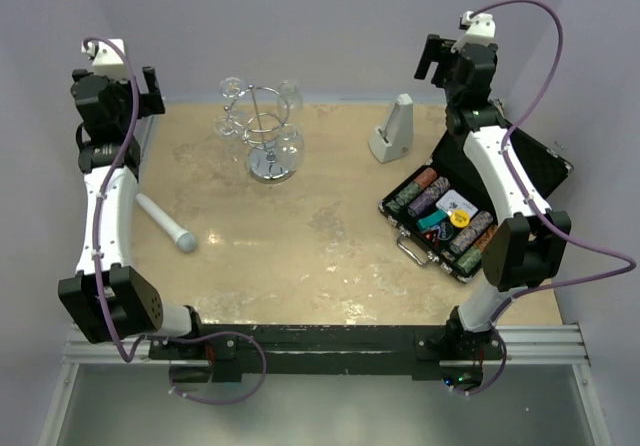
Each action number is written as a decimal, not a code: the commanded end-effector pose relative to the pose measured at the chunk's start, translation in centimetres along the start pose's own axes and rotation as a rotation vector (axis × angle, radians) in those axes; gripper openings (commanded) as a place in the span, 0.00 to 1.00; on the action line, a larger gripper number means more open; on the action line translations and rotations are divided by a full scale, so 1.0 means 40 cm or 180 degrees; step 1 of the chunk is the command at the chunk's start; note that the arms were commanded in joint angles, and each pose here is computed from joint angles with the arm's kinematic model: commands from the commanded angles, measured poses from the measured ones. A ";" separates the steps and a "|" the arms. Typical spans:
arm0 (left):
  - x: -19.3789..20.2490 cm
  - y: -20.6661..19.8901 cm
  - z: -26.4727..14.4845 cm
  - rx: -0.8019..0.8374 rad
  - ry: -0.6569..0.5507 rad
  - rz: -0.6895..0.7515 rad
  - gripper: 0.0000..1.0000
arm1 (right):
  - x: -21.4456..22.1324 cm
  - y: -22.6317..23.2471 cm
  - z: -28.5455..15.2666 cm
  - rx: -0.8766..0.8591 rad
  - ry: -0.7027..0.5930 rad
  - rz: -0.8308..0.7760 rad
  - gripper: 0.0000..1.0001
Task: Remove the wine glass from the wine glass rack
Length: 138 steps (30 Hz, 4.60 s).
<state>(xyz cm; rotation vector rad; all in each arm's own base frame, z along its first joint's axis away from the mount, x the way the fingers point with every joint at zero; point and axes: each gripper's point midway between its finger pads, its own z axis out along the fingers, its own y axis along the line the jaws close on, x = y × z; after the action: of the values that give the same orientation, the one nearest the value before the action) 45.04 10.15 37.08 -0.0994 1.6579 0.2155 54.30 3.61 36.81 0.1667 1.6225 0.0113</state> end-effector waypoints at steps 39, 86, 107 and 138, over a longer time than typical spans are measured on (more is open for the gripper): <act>0.313 -0.400 -0.176 0.3024 -0.0324 0.0507 0.57 | -0.046 0.146 -0.136 -0.1383 -0.0016 -0.0617 0.96; 0.336 -0.479 -0.097 0.3300 -0.0883 0.0474 0.27 | 0.042 0.058 -0.170 -0.0963 0.0574 -0.0942 0.96; 0.260 -0.449 -0.091 0.2998 -0.1084 0.0613 0.00 | 0.093 0.069 -0.140 -0.1021 0.0758 -0.0892 0.95; 0.206 -0.399 -0.101 0.2818 -0.1142 0.0665 0.00 | 0.120 0.084 -0.126 -0.1022 0.0786 -0.0754 0.94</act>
<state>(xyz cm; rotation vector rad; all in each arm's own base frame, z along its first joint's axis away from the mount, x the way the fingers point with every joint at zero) 43.59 -6.37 22.44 0.6815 1.4307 -0.4602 49.04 7.63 31.31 -0.3038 1.9025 0.0995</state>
